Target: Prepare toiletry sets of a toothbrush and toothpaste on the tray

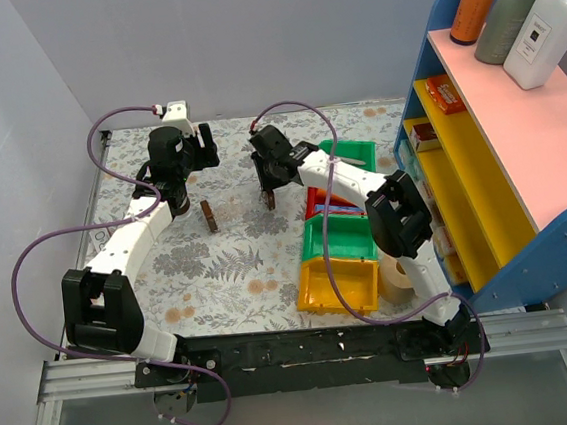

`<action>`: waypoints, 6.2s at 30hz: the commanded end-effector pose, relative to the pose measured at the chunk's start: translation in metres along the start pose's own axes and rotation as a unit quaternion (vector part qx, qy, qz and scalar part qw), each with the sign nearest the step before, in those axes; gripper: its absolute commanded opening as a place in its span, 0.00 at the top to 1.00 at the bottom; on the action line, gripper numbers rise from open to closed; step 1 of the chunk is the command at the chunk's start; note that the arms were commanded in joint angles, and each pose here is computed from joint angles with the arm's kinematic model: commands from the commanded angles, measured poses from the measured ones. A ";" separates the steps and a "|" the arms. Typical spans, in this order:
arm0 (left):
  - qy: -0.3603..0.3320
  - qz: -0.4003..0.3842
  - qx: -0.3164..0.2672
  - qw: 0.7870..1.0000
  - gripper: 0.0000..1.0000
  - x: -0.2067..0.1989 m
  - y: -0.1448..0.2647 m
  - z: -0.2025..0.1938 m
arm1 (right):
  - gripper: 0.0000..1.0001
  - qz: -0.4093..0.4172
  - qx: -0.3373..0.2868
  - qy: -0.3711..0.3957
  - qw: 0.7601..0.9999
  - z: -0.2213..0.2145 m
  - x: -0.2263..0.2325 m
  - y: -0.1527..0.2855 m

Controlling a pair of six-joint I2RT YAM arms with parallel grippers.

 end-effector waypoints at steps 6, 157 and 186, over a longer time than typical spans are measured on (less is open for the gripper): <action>0.010 -0.006 -0.036 0.999 0.32 -0.002 0.018 0.021 | 0.88 -0.018 -0.004 -0.022 1.000 0.011 0.003 0.001; 0.035 -0.086 -0.040 0.995 0.02 -0.023 0.044 0.042 | 0.43 0.005 -0.184 0.046 0.982 0.066 -0.107 0.135; -0.002 -0.071 -0.002 0.997 0.02 -0.021 0.025 0.014 | 0.54 0.034 0.007 0.184 0.982 0.046 -0.172 0.021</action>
Point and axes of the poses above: each gripper's point midway between its finger pads, its own y axis back along the fingers, its own x axis along the line the jaws close on, z = x × y, the point moved 8 cm from there along y, back along the fingers, and after that the axes turned 6 degrees about y, right-handed, at the moved point
